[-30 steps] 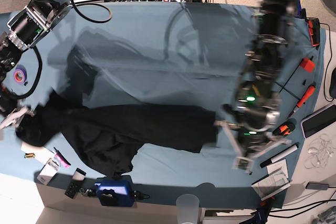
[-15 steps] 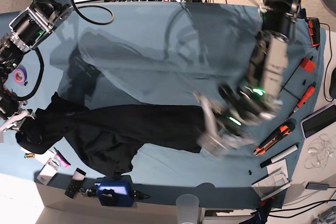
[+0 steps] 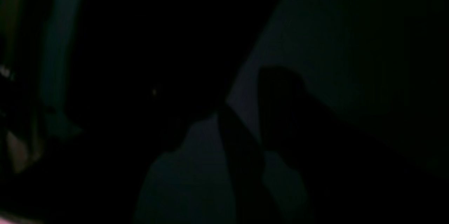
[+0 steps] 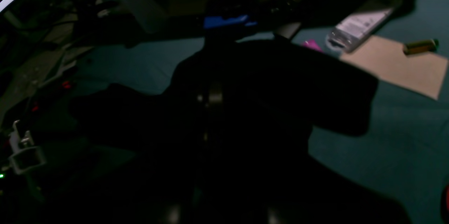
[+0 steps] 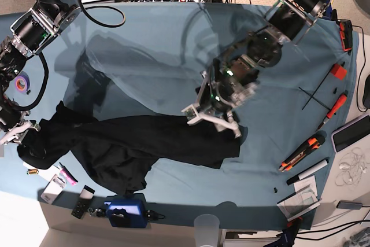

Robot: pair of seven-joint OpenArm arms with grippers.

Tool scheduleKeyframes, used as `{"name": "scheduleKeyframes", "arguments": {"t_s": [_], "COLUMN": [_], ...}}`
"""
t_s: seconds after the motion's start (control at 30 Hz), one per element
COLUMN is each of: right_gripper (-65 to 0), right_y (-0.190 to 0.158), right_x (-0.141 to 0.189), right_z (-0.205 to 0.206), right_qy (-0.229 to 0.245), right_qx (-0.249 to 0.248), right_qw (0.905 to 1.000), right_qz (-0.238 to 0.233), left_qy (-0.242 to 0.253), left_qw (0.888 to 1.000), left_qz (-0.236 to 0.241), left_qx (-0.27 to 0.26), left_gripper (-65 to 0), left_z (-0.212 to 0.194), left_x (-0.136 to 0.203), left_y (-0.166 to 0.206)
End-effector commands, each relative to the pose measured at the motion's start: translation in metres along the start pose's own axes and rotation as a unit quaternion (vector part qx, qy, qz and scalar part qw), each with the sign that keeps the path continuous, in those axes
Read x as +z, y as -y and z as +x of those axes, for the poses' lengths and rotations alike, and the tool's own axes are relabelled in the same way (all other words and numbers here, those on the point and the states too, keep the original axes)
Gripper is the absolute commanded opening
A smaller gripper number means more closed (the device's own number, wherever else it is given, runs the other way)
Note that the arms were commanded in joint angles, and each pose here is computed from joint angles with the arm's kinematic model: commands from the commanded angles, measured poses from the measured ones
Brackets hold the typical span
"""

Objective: Layout the t-shirt on the table in an organized manner, then fold the t-shirt properly

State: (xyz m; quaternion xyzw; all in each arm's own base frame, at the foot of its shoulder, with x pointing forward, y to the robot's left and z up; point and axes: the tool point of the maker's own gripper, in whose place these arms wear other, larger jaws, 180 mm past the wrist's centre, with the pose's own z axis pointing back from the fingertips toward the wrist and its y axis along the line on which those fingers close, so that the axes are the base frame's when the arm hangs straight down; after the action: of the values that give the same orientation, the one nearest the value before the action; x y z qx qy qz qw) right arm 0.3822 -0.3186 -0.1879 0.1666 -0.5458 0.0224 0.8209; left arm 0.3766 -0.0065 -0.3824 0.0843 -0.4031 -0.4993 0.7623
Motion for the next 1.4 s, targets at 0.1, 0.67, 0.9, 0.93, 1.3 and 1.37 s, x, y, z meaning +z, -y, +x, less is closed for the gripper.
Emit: {"name": "scheduleKeyframes", "arguments": {"t_s": [0.1, 0.67, 0.9, 0.93, 1.3, 1.37], "right_gripper": [-65.0, -65.0, -65.0, -65.0, -65.0, -65.0], "right_y": [-0.001, -0.001, -0.001, -0.001, 0.016, 0.017], "right_x": [0.007, 0.007, 0.007, 0.007, 0.013, 0.013], "right_z": [0.026, 0.026, 0.03, 0.031, 0.06, 0.071], "right_qy": [0.036, 0.038, 0.049, 0.051, 0.104, 0.11], "right_qx": [0.016, 0.015, 0.016, 0.017, 0.041, 0.048], "right_qw": [0.9992, 0.9992, 0.9987, 0.9986, 0.9925, 0.991], "right_qz": [0.002, 0.002, 0.002, 0.002, -0.048, -0.058], "left_qy": [-0.007, -0.057, -0.076, -0.074, 0.002, 0.006], "left_qw": [0.999, 0.995, 0.979, 0.976, 0.949, 0.946], "left_qz": [0.049, 0.08, 0.187, 0.2, 0.3, 0.295], "left_qx": [0.002, 0.023, 0.039, 0.037, 0.096, 0.134], "left_gripper": [-31.0, -65.0, -65.0, -65.0, -65.0, -65.0], "left_z": [0.002, -0.011, 0.009, 0.016, 0.084, 0.077], "left_x": [-0.002, -0.032, 0.005, 0.013, 0.081, 0.087], "left_y": [-0.028, -0.057, -0.104, -0.112, -0.215, -0.233]}}
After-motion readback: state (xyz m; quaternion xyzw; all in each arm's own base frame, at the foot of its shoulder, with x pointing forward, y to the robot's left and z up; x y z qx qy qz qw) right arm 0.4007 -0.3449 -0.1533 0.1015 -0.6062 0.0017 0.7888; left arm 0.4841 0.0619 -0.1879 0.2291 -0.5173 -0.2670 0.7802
